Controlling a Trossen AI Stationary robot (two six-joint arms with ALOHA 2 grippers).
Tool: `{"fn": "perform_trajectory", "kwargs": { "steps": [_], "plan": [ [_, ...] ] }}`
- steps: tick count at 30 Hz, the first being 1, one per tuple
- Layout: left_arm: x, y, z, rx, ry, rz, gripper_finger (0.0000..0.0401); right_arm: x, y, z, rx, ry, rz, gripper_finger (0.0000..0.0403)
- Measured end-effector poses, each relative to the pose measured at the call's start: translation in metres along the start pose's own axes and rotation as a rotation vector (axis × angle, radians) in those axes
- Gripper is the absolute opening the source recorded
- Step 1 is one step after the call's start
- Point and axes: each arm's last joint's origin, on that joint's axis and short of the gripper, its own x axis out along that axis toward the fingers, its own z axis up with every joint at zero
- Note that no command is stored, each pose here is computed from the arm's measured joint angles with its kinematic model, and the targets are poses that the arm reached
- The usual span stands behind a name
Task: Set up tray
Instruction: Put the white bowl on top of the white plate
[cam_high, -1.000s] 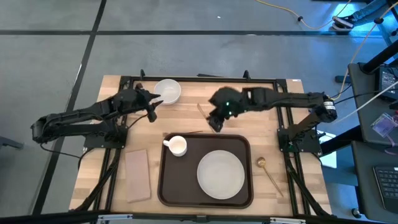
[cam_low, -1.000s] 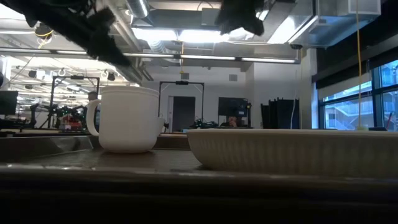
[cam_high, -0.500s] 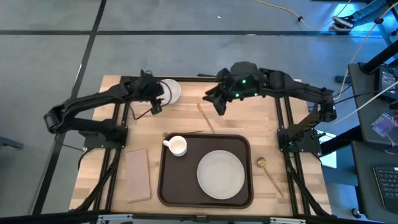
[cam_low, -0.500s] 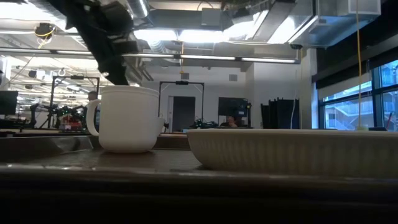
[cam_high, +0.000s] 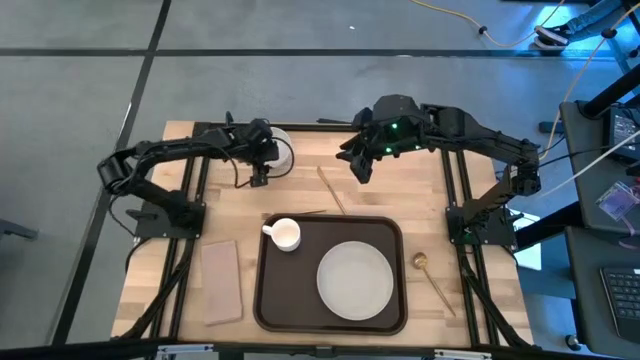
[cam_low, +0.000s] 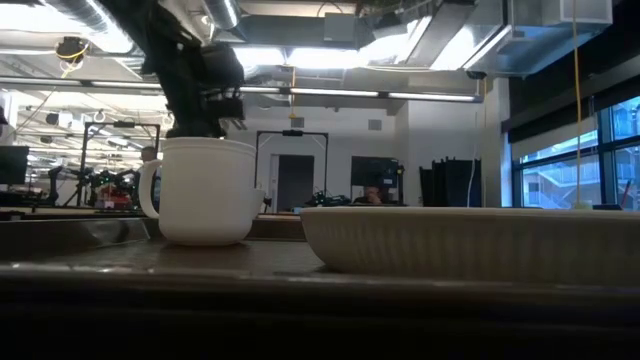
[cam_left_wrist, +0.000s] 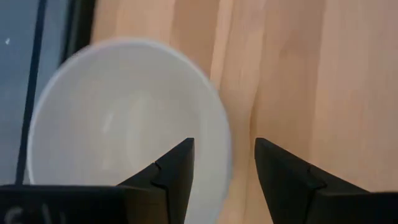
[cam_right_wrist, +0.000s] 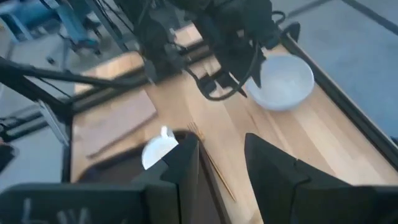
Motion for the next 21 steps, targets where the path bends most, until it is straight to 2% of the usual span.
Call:
{"fn": "perform_trajectory", "kwargs": {
  "steps": [5, 10, 21],
  "plan": [
    [0.014, 0.002, -0.001, 0.036, 0.071, 0.046, 0.016, 0.0, -0.001, -0.002, -0.001, 0.01, -0.035, 0.0132],
    [0.022, 0.002, -0.002, 0.079, 0.093, 0.046, 0.0134, 0.0, -0.002, -0.002, -0.001, 0.005, -0.064, 0.0132],
    [0.022, -0.001, 0.0, 0.175, 0.102, 0.047, 0.001, 0.0, -0.004, -0.005, 0.031, 0.042, -0.077, 0.0132]
  ]
}}
